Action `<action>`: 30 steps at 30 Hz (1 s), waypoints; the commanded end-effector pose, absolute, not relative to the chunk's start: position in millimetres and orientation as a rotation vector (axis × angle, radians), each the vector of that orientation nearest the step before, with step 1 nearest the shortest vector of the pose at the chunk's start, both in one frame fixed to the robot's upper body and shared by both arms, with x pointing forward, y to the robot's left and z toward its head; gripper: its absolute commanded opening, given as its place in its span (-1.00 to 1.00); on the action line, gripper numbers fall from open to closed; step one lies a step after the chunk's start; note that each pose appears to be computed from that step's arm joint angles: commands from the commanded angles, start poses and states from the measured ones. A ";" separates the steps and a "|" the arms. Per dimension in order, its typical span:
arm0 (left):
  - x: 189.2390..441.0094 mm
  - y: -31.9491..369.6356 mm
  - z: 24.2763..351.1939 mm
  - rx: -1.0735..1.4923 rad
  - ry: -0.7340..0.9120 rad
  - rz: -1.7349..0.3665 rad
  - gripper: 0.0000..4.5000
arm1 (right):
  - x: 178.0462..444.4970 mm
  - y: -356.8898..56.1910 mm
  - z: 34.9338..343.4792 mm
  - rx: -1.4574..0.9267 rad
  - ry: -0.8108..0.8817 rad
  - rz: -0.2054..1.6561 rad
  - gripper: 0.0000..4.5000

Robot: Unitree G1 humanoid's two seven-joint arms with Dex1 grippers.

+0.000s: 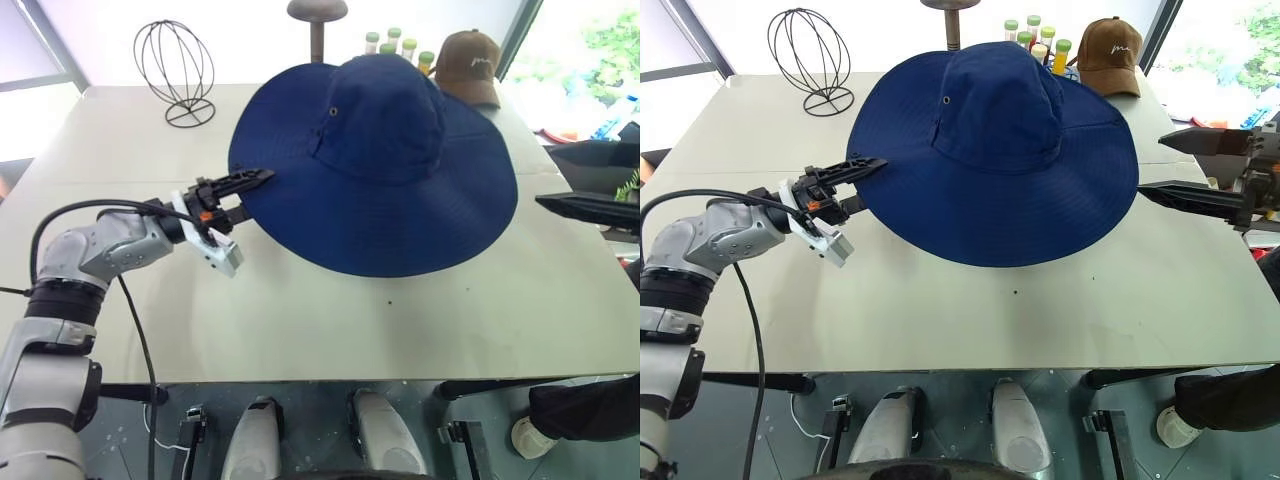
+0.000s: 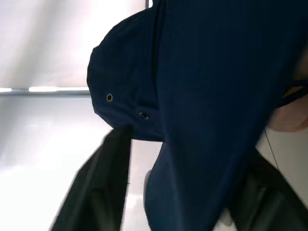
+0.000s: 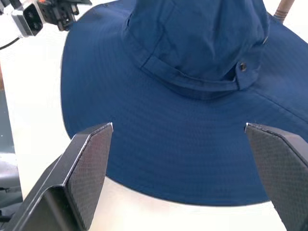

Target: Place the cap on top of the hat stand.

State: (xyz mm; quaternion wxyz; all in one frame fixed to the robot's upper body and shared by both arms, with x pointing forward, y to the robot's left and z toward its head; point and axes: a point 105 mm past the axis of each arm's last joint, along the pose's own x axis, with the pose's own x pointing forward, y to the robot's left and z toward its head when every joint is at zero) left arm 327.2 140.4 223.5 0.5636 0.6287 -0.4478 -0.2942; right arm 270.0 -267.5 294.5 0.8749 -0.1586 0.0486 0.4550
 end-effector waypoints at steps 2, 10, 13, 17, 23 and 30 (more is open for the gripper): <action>315.8 152.1 226.9 1.487 -1.049 -0.695 0.99 | 271.6 -264.0 304.0 -0.366 0.060 0.956 1.00; 302.0 212.3 214.6 1.408 -0.631 -0.683 0.99 | 286.4 -261.2 303.9 -0.382 0.064 0.974 1.00; 299.5 243.0 220.0 1.145 -0.332 -0.644 0.99 | 292.1 -263.5 305.3 -0.388 0.062 0.974 1.00; 285.7 264.9 238.9 0.667 -0.029 -0.680 0.99 | 299.2 -266.0 309.0 -0.394 0.058 0.978 1.00; 261.5 279.1 298.4 0.257 0.037 -0.773 0.99 | 307.4 -268.6 313.0 -0.405 0.060 1.000 1.00; 235.1 278.7 334.7 0.255 0.094 -0.918 0.99 | 317.7 -277.3 313.5 -0.416 0.072 1.004 1.00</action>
